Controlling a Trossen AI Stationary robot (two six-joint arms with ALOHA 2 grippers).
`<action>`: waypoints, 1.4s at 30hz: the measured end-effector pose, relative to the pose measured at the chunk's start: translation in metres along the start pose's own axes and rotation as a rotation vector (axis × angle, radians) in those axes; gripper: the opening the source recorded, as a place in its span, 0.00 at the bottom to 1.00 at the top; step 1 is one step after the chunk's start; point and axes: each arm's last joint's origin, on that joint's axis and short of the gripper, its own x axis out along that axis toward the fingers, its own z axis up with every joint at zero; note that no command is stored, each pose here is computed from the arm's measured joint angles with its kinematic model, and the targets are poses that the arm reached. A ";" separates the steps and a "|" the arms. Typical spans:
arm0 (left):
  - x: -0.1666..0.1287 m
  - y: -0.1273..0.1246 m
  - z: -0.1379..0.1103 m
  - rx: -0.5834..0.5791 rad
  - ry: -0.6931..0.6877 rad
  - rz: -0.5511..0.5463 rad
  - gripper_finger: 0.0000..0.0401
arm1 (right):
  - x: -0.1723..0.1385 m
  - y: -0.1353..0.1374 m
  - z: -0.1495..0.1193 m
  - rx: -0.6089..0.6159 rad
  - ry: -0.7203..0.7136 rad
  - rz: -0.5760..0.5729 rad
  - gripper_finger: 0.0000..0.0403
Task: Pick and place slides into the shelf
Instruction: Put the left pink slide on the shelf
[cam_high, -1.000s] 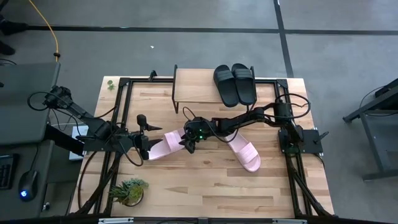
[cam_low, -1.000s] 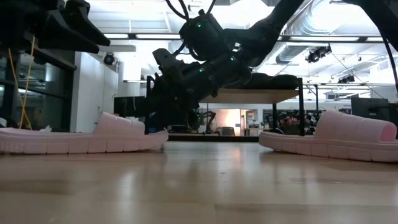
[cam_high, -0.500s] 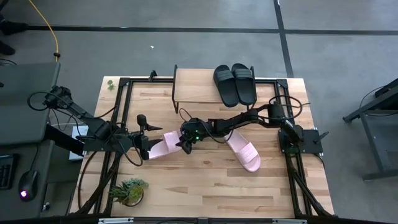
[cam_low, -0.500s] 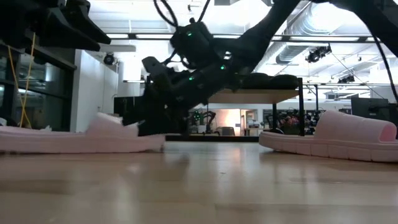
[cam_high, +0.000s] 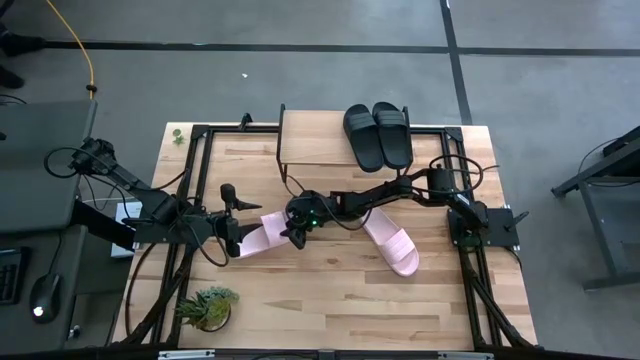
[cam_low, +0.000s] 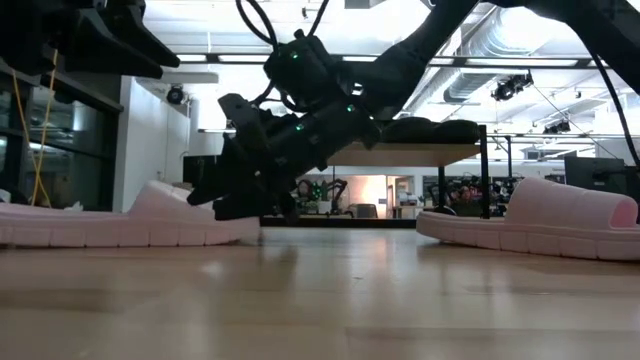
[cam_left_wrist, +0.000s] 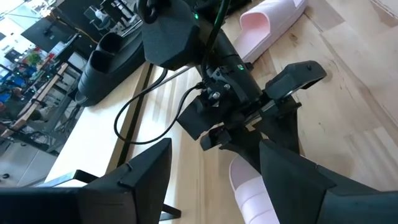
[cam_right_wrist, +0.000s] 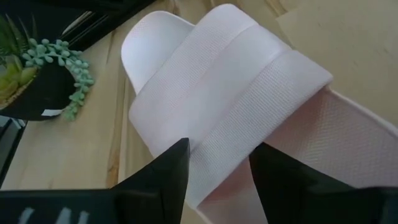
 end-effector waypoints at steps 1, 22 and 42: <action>0.000 0.000 0.000 0.000 0.000 0.000 0.56 | 0.000 0.000 0.000 -0.001 0.000 -0.001 0.37; 0.000 0.000 0.000 0.000 0.000 0.000 0.56 | 0.001 -0.001 -0.002 -0.027 0.009 -0.002 0.07; 0.000 0.000 0.000 0.001 0.000 0.000 0.56 | 0.000 0.004 0.005 -0.020 -0.017 0.146 0.38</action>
